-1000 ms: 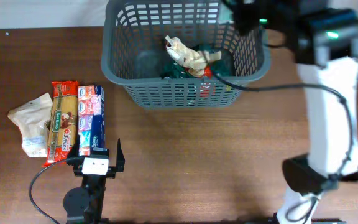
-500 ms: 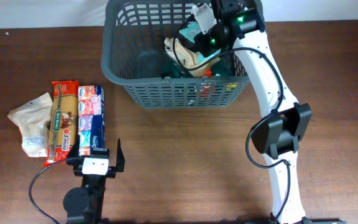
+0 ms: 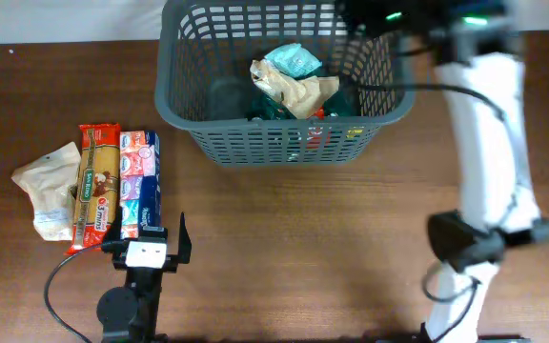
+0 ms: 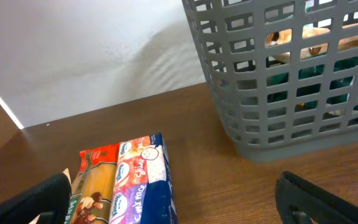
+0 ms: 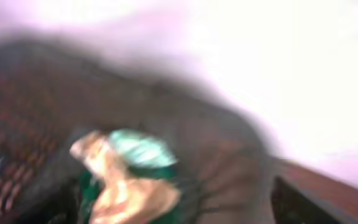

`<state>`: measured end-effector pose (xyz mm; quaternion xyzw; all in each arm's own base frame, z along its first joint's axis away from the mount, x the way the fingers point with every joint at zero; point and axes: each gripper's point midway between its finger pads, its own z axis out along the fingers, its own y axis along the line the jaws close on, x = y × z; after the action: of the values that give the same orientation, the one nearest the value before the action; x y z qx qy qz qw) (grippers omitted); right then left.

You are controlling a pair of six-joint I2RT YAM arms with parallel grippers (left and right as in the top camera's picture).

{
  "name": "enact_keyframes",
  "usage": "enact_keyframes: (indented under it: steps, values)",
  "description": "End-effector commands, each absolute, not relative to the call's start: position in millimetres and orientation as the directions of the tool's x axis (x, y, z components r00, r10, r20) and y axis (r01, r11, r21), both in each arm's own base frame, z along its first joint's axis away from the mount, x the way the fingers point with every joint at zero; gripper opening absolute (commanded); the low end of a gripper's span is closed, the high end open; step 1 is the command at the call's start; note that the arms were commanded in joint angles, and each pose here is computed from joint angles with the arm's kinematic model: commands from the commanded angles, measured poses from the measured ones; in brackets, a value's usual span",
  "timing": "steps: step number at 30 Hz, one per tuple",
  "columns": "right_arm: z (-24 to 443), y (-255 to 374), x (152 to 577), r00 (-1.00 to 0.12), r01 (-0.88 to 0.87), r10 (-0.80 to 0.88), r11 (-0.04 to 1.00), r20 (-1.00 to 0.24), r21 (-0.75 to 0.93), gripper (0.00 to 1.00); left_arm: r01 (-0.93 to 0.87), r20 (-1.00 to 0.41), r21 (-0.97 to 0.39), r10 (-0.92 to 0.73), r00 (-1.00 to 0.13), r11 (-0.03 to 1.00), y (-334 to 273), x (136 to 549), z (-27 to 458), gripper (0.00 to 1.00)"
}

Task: Pack container

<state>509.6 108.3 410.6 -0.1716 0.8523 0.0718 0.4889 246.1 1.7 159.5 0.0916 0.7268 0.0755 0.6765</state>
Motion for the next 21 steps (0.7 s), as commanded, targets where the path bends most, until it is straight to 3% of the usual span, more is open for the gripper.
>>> enact_keyframes:
  steps: [1, 4, 6, 10, 16, 19, 21]
  values:
    - [447, 22, 492, -0.459, -0.137, -0.032, 0.99, -0.888, 0.036, 0.96, 0.018, -0.972, 0.225, 0.226, -0.07, 0.974, 4, 246, 158, 0.99]
    - [428, -50, 486, -0.52, 0.044, 0.109, 0.994, -0.847, 0.101, 0.97, 0.018, -0.972, 0.225, 0.226, -0.07, 0.974, 4, 246, 158, 0.99]
    - [394, -110, 481, -0.57, 0.203, 0.244, 0.967, -0.785, 0.154, 0.98, 0.018, -0.972, 0.225, 0.226, -0.07, 0.974, 4, 246, 158, 0.99]
    - [319, -165, 472, -0.644, 0.374, 0.416, 0.903, -0.641, 0.211, 1.0, 0.015, -0.972, 0.226, 0.227, -0.056, 0.974, 4, 246, 162, 0.99]
    - [211, -170, 457, -0.751, 0.437, 0.501, 0.865, -0.43, 0.245, 1.0, 0.028, -0.972, 0.224, 0.225, -0.068, 0.974, 3, 246, 158, 0.99]
    - [179, -165, 453, -0.775, 0.445, 0.507, 0.862, -0.378, 0.245, 0.99, 0.035, -0.975, 0.21, 0.212, -0.065, 0.977, 1, 246, 158, 0.99]
    - [166, -164, 451, -0.781, 0.448, 0.51, 0.86, -0.361, 0.244, 0.99, 0.03, -0.988, 0.133, 0.135, -0.069, 0.991, 1, 246, 158, 0.99]
